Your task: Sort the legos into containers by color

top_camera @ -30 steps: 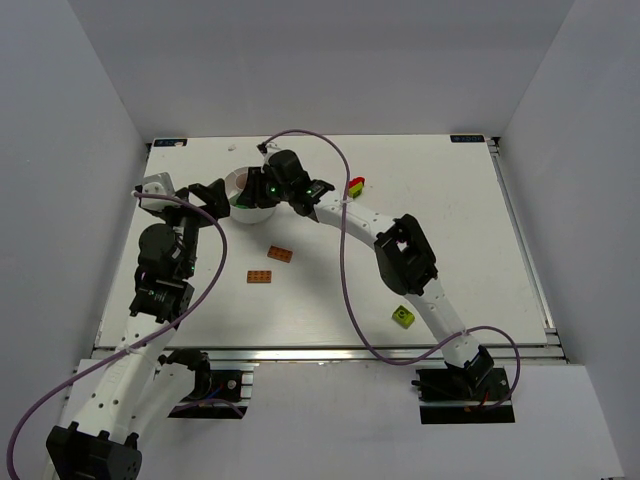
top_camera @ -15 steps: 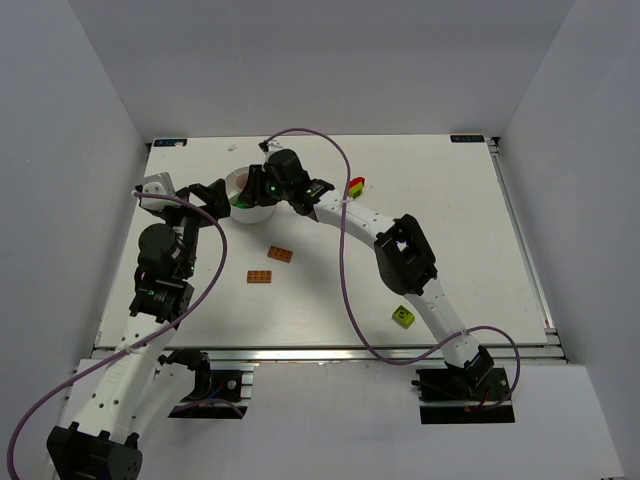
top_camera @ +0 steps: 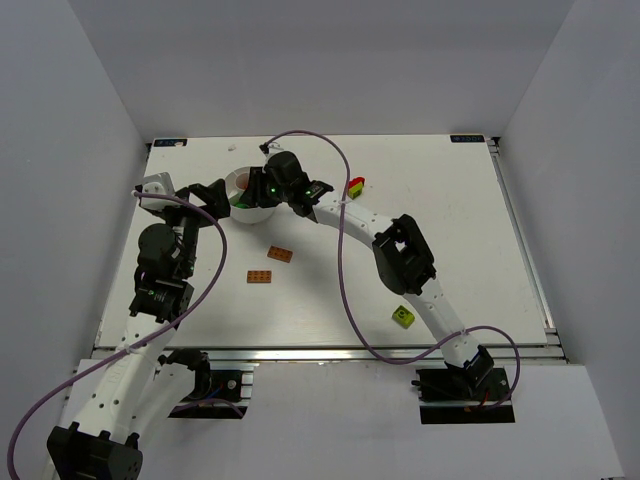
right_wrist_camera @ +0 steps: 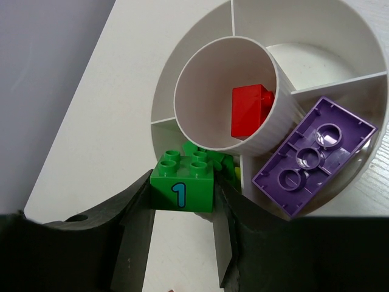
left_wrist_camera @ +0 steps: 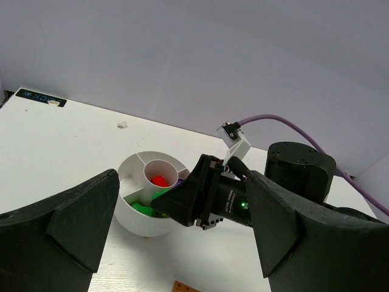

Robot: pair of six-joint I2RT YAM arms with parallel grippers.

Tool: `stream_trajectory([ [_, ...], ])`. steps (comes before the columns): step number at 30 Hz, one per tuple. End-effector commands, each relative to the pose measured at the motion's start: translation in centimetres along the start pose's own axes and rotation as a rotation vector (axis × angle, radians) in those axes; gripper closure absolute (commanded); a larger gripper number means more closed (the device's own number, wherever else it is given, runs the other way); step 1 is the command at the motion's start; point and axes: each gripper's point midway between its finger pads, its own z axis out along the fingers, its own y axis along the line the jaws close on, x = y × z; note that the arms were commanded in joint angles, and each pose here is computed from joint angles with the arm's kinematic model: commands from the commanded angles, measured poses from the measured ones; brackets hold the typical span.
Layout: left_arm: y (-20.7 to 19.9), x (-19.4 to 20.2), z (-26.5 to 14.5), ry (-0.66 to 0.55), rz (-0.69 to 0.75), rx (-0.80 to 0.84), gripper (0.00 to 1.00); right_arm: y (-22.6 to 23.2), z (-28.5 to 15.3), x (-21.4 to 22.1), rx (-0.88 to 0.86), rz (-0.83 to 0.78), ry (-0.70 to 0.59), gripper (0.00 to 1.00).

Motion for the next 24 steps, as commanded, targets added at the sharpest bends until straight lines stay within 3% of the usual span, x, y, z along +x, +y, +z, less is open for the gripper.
stream_trajectory([
  [1, -0.1, -0.2, -0.1, -0.008, -0.009, 0.010, 0.06, 0.8, 0.0, -1.8, -0.015, -0.018, -0.048, 0.56],
  [2, -0.1, -0.2, -0.1, -0.007, -0.009, 0.011, 0.06, 0.7, -0.1, -1.8, -0.013, -0.019, -0.047, 0.49],
  [4, -0.2, -0.2, -0.1, -0.009, -0.009, 0.012, 0.06, 0.7, -0.1, -1.9, -0.011, -0.022, -0.050, 0.48],
  [6, -0.1, -0.3, -0.1, -0.011, -0.009, 0.010, 0.06, 0.6, -0.1, -1.8, -0.006, -0.023, -0.050, 0.41],
  [16, -0.1, -0.4, -0.2, -0.014, -0.010, 0.010, 0.06, 1.5, -1.0, -2.3, -0.029, -0.040, -0.043, 0.40],
  [24, -0.1, -0.5, -0.2, -0.020, -0.008, 0.006, 0.06, 3.4, -5.0, -6.6, -0.039, -0.093, -0.112, 0.40],
])
